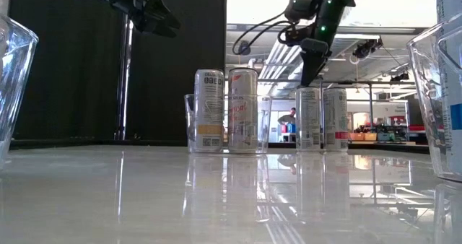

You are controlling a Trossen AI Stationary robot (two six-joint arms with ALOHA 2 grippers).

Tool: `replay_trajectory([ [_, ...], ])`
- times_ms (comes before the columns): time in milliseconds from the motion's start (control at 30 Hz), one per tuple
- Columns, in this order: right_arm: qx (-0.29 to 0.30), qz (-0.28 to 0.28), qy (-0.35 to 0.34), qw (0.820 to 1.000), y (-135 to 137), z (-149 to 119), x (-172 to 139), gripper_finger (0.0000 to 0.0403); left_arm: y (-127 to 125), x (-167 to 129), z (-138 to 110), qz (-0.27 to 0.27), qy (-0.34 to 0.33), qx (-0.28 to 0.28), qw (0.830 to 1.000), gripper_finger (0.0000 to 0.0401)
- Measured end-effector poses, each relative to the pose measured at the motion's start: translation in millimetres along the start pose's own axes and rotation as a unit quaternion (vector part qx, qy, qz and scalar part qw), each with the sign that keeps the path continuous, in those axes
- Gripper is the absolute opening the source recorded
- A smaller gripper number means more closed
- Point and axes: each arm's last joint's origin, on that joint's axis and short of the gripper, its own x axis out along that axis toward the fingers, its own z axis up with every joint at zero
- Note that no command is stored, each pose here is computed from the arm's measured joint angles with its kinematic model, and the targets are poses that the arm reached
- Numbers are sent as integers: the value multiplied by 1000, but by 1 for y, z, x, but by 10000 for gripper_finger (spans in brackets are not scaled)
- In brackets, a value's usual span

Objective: Sort soda cans
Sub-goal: Put the white yellow soda can into the top middle transparent bin

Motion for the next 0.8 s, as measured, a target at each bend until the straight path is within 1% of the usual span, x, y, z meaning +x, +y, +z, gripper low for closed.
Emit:
replay_trajectory([
  [433,7,0,6,1000,0,0,2,296,0,0,0,0,0,0,1000,301],
  [567,10,-18,9,1000,-2,0,3,296,0,0,0,0,-1,0,1000,301],
  [733,16,1,17,1000,-1,0,9,296,0,0,0,0,0,-2,1000,301],
  [800,27,-4,23,999,-1,2,14,296,0,0,0,0,0,-4,1000,301],
])
